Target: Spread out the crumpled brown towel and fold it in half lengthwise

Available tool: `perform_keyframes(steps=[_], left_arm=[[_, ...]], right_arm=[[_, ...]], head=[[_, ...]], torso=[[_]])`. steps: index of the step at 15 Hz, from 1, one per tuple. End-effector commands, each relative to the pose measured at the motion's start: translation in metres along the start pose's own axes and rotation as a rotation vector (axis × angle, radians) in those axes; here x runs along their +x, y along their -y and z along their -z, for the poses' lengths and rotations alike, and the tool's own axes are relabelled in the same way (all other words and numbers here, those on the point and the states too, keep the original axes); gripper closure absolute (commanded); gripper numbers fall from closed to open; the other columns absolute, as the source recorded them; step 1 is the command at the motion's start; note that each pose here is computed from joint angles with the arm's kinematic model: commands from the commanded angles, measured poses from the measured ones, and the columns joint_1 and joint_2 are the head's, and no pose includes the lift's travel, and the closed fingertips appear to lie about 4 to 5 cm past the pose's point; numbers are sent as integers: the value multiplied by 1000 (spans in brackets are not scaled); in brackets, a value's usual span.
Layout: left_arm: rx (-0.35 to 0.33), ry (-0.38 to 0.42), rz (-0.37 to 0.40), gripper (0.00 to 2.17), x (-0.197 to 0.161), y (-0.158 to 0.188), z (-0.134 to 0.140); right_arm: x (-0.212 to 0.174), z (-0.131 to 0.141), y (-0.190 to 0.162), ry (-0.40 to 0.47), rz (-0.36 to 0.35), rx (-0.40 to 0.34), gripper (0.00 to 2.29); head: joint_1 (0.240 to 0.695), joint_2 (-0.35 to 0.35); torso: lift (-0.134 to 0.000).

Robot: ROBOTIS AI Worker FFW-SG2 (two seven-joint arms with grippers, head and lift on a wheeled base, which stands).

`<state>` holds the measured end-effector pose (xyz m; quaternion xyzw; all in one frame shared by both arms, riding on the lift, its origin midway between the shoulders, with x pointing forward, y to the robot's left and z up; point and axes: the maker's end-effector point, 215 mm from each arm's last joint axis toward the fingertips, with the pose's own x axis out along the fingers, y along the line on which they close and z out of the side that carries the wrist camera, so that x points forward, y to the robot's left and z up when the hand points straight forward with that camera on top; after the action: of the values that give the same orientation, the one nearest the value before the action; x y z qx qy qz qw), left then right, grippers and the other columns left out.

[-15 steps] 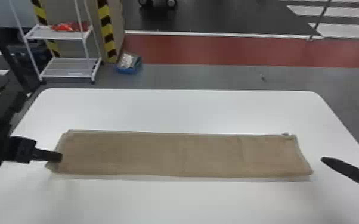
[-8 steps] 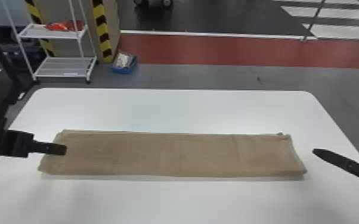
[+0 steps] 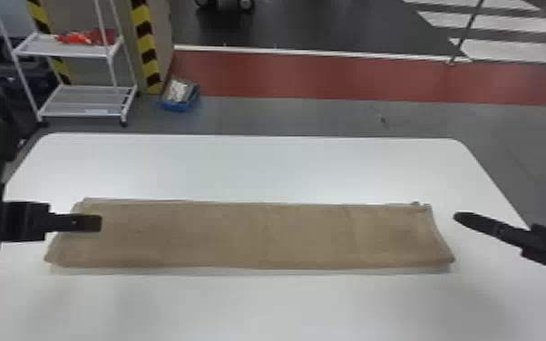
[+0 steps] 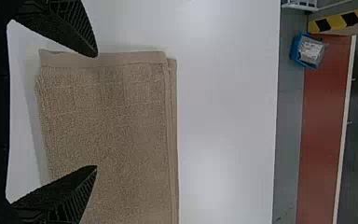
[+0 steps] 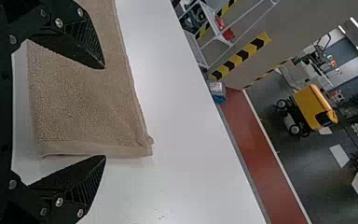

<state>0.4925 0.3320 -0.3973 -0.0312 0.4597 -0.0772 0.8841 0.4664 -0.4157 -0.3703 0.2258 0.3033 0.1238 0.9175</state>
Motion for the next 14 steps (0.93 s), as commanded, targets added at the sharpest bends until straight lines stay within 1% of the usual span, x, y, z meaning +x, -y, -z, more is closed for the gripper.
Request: perform_keyframes(steps=[1, 7, 9, 14], left_arm=[[-6, -5, 13, 26, 3, 7, 4], [-6, -23, 5, 29, 6, 3, 12], [-9, -37, 5, 29, 9, 3, 20], [-6, -52, -4, 26, 9, -2, 29]], right_arm=[[4, -1, -3, -12, -2, -15, 235], [7, 3, -6, -23, -7, -16, 235], [7, 5, -6, -27, -8, -13, 235], [10, 10, -10, -38, -17, -7, 235]], head=[[695, -96], [695, -95], [695, -93], [695, -86]], torso=[[-123], [-123], [-123], [-123]])
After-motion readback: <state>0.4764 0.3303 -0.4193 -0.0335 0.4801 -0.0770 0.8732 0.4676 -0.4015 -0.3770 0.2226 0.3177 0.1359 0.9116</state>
